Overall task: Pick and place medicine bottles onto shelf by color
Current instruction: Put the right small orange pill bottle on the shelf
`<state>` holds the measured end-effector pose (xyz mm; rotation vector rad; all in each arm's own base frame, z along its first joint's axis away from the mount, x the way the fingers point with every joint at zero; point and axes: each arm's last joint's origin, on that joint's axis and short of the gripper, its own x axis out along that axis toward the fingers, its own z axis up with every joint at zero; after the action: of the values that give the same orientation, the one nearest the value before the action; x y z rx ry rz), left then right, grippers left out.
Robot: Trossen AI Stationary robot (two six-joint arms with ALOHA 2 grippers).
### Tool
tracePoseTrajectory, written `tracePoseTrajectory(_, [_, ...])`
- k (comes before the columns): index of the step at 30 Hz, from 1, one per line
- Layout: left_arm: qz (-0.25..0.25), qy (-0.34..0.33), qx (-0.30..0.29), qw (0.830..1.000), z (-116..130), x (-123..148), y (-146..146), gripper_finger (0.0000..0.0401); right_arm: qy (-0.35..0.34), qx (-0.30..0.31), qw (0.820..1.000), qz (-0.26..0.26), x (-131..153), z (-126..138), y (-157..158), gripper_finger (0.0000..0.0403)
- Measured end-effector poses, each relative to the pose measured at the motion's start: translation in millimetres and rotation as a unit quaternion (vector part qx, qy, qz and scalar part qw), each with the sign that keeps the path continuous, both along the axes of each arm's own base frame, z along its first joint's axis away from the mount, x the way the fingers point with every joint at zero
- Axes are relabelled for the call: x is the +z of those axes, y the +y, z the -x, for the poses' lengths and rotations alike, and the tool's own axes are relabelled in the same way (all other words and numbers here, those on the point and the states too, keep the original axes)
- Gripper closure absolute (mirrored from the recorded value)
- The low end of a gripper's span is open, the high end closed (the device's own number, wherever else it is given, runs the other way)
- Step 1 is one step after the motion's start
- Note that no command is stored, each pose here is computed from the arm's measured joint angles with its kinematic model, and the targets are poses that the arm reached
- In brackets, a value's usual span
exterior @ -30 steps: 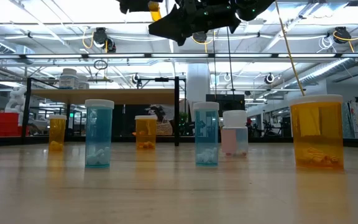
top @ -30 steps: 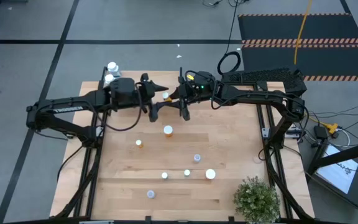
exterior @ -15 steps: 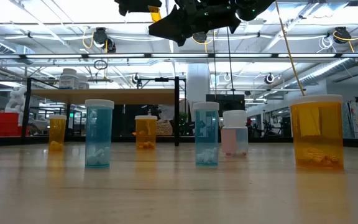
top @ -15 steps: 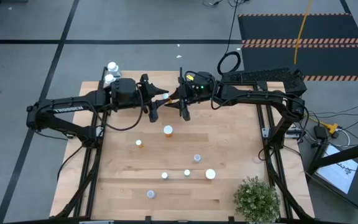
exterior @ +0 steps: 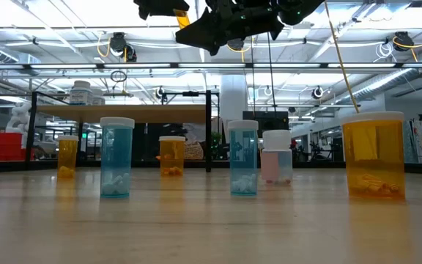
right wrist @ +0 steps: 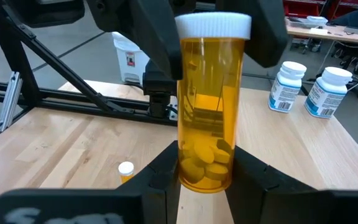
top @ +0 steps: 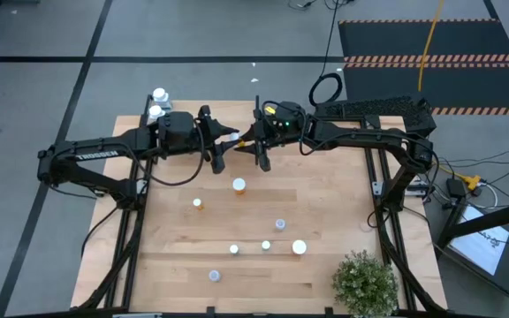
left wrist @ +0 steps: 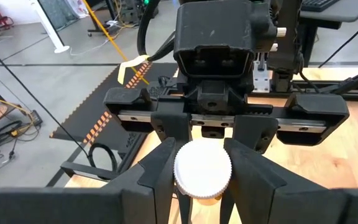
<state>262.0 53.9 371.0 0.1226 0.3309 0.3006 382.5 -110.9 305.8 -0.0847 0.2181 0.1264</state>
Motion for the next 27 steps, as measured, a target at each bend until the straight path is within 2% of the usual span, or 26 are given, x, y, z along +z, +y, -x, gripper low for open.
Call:
tracePoseTrajectory(6, [0.0, 0.002, 0.0, 1.0, 0, 0, 0, 0.0268, 0.005, -0.003, 1.0, -0.015, -1, 0, 0, 0.0295])
tracePoseTrajectory(16, [0.0, 0.026, 0.01, 1.0, 2, -5, 0, 0.0268, 0.041, -0.003, 0.999, -0.024, -7, 2, 1, 0.0175])
tracePoseTrajectory(21, [-0.009, 0.035, 0.047, 0.998, 10, -2, 3, 0.0268, 0.084, -0.009, 0.996, -0.01, -12, 8, 2, 0.0141])
tracePoseTrajectory(27, [-0.009, 0.042, 0.129, 0.991, 29, 3, 14, 0.0268, 0.12, -0.037, 0.992, 0.027, -2, 25, 4, 0.0137])
